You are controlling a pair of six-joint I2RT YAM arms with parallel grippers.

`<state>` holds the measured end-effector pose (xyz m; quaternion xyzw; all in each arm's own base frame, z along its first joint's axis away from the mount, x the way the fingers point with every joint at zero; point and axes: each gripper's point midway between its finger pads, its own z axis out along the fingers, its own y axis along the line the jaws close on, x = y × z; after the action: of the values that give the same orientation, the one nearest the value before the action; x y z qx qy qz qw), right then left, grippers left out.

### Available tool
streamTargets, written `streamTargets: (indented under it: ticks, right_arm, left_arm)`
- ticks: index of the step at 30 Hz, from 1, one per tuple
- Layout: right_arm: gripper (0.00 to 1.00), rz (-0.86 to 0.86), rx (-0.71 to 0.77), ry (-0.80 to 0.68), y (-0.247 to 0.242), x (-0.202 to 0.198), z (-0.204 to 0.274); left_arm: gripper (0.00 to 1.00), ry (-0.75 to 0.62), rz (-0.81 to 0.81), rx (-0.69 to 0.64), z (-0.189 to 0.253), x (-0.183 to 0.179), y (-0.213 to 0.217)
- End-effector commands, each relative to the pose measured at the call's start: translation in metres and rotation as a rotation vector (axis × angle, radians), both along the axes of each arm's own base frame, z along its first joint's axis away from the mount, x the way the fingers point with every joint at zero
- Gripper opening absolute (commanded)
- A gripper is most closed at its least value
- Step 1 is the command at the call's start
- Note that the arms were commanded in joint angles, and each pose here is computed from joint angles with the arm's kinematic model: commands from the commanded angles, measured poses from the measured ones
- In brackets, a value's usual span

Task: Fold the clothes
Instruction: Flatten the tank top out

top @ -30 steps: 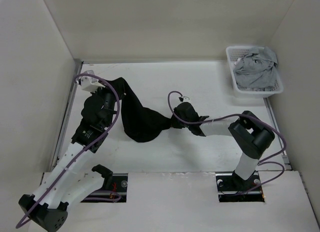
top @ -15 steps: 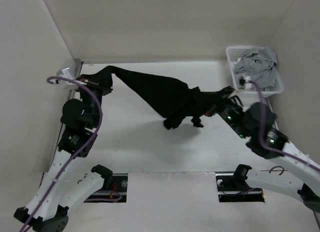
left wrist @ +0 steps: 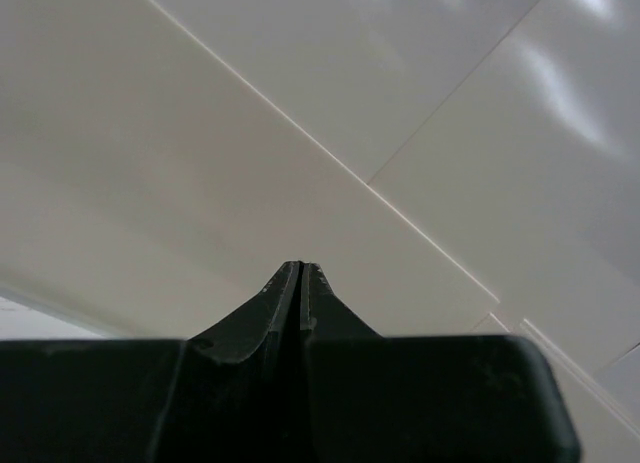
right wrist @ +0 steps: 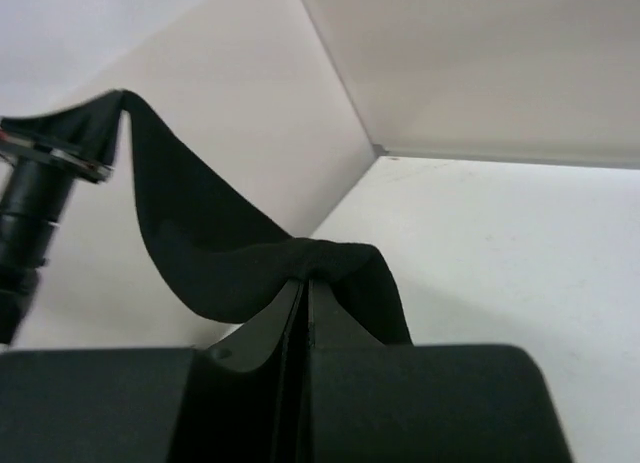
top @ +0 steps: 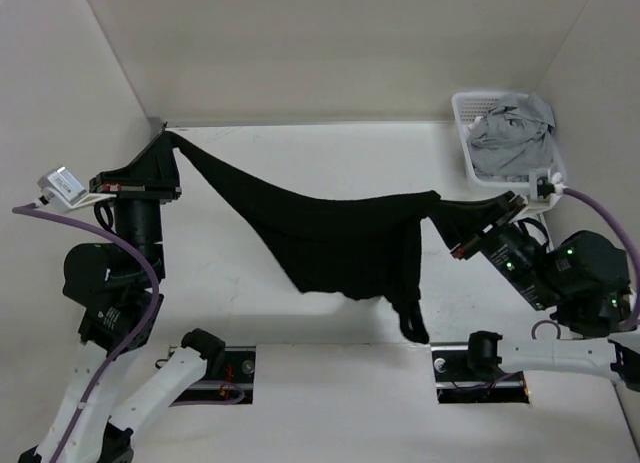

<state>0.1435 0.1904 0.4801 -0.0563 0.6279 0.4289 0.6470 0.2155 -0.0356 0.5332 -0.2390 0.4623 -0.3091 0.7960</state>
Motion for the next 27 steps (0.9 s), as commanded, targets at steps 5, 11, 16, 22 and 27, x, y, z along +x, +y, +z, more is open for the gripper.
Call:
streamTargets:
  ticks: [5,11,16,22,27]
  right_arm:
    - [0.03,-0.087,-0.178,0.05,0.045,0.076,-0.065]
    - [0.01,-0.142,-0.118,0.038,0.057,0.182,-0.048]
    - [0.01,-0.149,-0.052,-0.093,0.052,0.214,0.043]
    - [0.03,-0.143,-0.065,-0.103,0.042,0.19,0.028]
    - [0.05,-0.11,-0.101,0.095,0.05,0.167,-0.133]
  left_arm:
    - [0.01,0.128,0.014,0.065,-0.052,0.05,-0.023]
    - [0.01,0.186,0.001,0.034,-0.067,0.114,-0.038]
    - [0.01,0.064,-0.074,0.002,0.004,0.115,-0.042]
    - [0.01,0.012,-0.081,0.029,0.014,0.084,-0.04]
    - [0.04,0.202,-0.08,0.031,-0.11,0.087,-0.04]
